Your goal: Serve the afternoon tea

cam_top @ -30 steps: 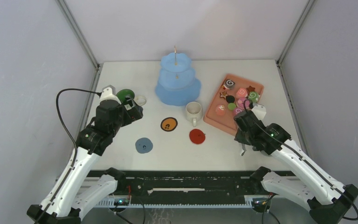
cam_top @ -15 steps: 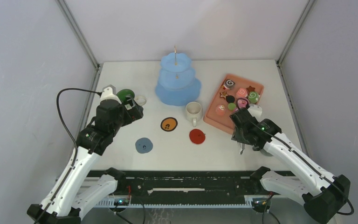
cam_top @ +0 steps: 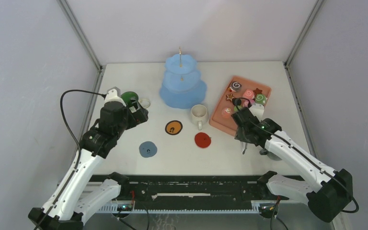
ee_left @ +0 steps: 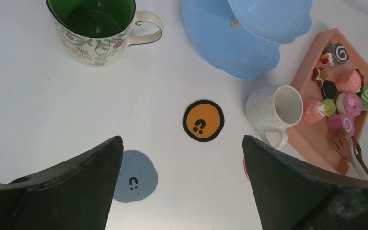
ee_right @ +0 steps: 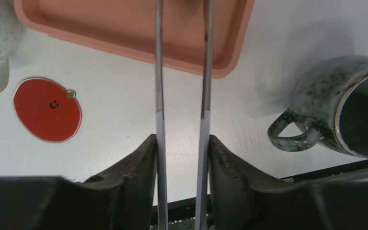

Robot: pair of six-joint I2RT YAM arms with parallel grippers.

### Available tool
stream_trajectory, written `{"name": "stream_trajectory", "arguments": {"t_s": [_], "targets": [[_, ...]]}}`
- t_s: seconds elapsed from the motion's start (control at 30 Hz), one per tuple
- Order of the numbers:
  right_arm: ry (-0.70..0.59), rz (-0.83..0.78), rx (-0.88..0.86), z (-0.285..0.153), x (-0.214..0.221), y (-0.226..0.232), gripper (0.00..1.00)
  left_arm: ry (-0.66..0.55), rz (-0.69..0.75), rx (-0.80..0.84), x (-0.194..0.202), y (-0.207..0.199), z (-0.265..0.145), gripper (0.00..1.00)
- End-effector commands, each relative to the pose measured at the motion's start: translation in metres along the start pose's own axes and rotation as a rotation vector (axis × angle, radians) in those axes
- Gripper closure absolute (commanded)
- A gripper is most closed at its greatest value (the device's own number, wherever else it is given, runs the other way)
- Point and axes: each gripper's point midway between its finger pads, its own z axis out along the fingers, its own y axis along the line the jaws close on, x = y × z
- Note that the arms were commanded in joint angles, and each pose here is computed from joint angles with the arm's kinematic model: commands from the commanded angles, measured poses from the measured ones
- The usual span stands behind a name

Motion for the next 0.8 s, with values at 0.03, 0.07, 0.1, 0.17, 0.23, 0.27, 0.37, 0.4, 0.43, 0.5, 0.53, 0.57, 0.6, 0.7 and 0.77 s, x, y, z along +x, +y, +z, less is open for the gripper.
{"name": "stream_trajectory", "arguments": {"t_s": [0.03,0.07,0.1,0.17,0.23,0.27,0.37,0.4,0.43,0.5,0.53,0.57,0.6,0.7,0.77], "targets": [[-0.082,0.012,0.021,0.003,-0.018,-0.001,0.6,-0.022,0.009,0.015,-0.005,-0.003,0.004,0.01],[-0.084,0.014,0.02,0.003,-0.019,-0.001,0.66,-0.023,0.008,0.014,-0.005,-0.002,0.004,0.01],[-0.087,0.015,0.015,0.003,-0.019,-0.001,0.74,-0.023,0.009,0.013,-0.005,-0.002,0.004,0.01],[-0.088,0.012,0.006,0.001,-0.019,-0.001,0.9,-0.022,0.009,0.009,-0.004,-0.001,0.005,0.01],[-0.088,0.012,-0.008,-0.002,-0.019,-0.001,1.0,-0.024,0.009,0.008,-0.005,-0.001,0.005,0.01],[-0.09,0.013,-0.017,-0.004,-0.019,0.0,1.0,-0.021,0.011,0.009,-0.004,-0.001,0.005,0.01],[-0.093,0.008,-0.073,-0.013,-0.018,0.003,1.0,-0.023,0.011,0.006,-0.004,-0.001,0.005,0.01],[-0.092,0.005,-0.087,-0.016,-0.018,0.003,1.0,-0.025,0.011,0.006,-0.005,-0.001,0.005,0.01],[-0.093,0.005,-0.101,-0.02,-0.018,0.003,1.0,-0.024,0.012,0.004,-0.005,-0.001,0.005,0.01],[-0.09,0.001,-0.118,-0.029,-0.017,0.001,1.0,-0.025,0.013,0.002,-0.005,0.0,0.005,0.01],[-0.093,0.0,-0.127,-0.034,-0.018,-0.001,1.0,-0.027,0.012,0.001,-0.005,0.0,0.004,0.01],[-0.09,-0.006,-0.135,-0.038,-0.017,-0.002,1.0,-0.029,0.012,0.001,-0.006,0.0,0.004,0.01],[-0.094,-0.008,-0.148,-0.044,-0.019,-0.002,1.0,-0.032,0.014,-0.002,-0.007,0.0,0.004,0.01],[-0.105,-0.026,-0.193,-0.062,-0.024,-0.002,1.0,-0.039,0.018,-0.009,-0.009,0.001,0.003,0.01],[-0.135,-0.053,-0.245,-0.077,-0.034,0.005,1.0,-0.045,0.022,-0.013,-0.012,0.002,0.003,0.01]]}}
